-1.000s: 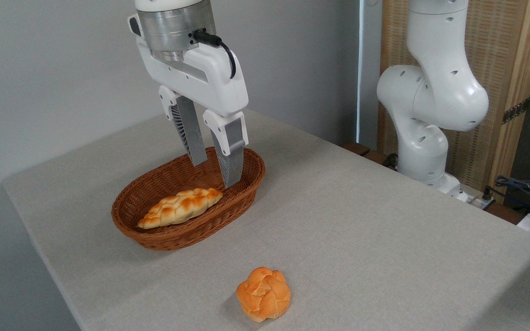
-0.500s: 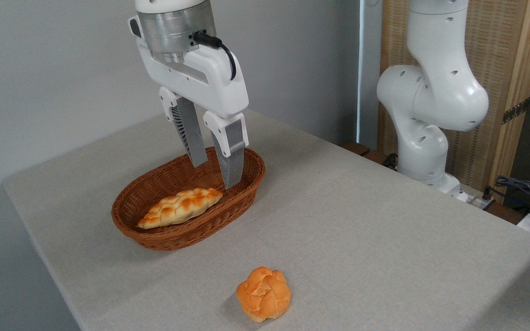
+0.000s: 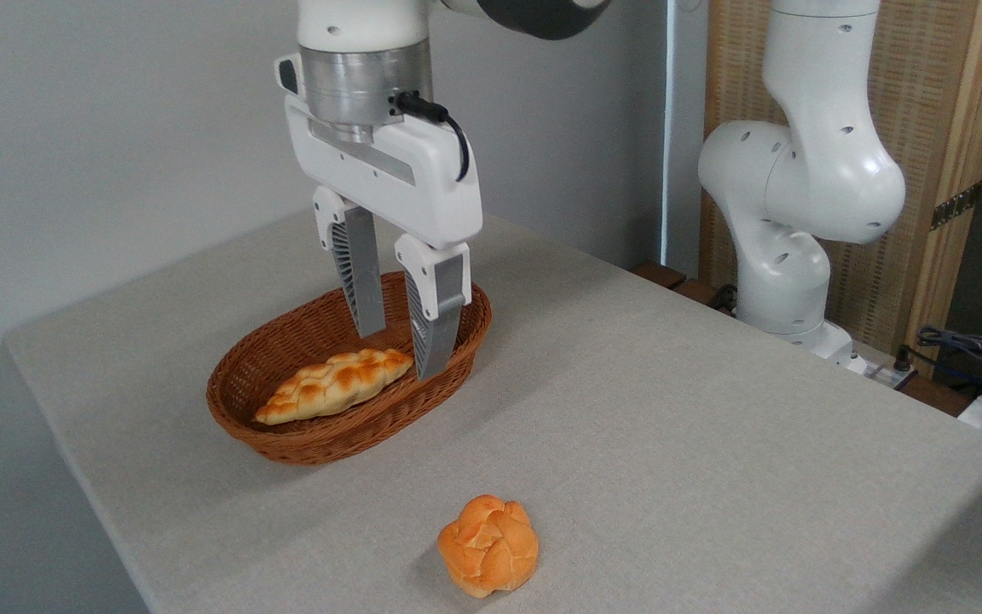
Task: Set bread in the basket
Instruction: 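Move the gripper over the orange bun and lower onto it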
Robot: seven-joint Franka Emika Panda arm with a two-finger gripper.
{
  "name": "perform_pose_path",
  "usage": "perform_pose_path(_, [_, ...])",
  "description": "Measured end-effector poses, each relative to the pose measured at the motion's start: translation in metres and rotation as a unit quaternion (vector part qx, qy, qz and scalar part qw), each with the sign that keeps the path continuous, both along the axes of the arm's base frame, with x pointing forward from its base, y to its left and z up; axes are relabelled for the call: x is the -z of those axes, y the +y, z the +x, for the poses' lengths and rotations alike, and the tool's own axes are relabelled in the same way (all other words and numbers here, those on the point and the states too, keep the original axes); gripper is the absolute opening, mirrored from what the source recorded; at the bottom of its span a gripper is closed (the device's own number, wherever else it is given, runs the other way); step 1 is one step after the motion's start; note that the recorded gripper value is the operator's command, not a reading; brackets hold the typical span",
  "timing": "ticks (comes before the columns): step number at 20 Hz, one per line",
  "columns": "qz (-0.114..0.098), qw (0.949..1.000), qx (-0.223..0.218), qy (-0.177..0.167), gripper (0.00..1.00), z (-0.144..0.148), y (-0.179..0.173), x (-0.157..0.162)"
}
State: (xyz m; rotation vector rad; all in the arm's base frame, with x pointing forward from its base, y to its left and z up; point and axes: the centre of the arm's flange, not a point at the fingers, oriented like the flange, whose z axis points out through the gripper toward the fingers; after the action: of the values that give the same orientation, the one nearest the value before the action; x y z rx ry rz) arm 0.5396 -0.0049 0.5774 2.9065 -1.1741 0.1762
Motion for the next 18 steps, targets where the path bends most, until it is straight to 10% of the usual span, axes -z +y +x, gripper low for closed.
perform_pose_path(7, [0.029, 0.9974, 0.053, -0.038, 1.00, 0.003, 0.009, 0.030])
perform_pose_path(18, [0.093, 0.9915, 0.091, -0.003, 1.00, 0.006, 0.025, 0.132])
